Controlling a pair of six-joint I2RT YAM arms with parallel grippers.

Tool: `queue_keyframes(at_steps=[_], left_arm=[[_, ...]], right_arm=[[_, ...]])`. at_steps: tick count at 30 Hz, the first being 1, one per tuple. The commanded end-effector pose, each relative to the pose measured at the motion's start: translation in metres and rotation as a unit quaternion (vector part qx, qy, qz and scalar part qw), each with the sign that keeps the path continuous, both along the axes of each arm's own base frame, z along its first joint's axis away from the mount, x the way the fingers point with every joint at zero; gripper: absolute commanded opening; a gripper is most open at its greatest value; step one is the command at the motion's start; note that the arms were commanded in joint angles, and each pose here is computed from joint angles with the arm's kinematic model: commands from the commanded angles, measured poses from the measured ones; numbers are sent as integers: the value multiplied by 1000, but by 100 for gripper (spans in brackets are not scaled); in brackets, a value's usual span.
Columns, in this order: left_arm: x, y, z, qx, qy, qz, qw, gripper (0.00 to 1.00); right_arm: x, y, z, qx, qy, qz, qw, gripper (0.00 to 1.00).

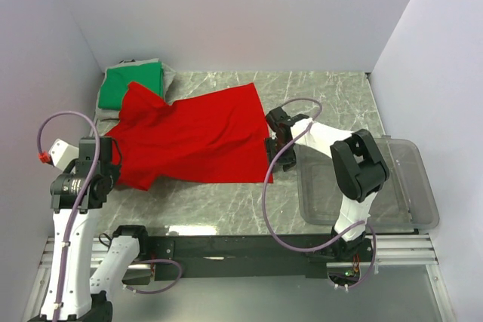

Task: Fold and stack the t-shirts
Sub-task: Fold the tshirt

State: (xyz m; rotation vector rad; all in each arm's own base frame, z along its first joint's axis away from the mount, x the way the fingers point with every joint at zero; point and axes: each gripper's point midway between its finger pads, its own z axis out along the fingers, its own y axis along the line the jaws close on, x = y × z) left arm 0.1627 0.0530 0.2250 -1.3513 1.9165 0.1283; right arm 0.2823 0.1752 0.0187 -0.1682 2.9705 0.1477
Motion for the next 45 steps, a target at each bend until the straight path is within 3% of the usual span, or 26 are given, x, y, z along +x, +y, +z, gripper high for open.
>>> queue_keyframes(at_steps=[1, 9, 26, 32, 36, 45], left_arm=[[0, 2, -1, 4, -5, 1, 1000, 0], [0, 0, -5, 8, 10, -14, 1000, 0], [-7, 1, -11, 16, 25, -27, 999, 0], [-5, 1, -9, 20, 24, -32, 999, 0], [-3, 0, -12, 21, 27, -37, 999, 0], [-5, -3, -13, 15, 37, -49, 998, 0]], right_arm=[[-18, 3, 17, 12, -2, 20, 1000, 57], [-47, 17, 22, 37, 17, 65, 997, 57], [-52, 32, -5, 53, 47, 78, 994, 50], [-44, 37, -8, 54, 34, 80, 995, 36], [-40, 39, -7, 51, 34, 84, 995, 3], [-54, 20, 41, 20, 48, 80, 995, 0]])
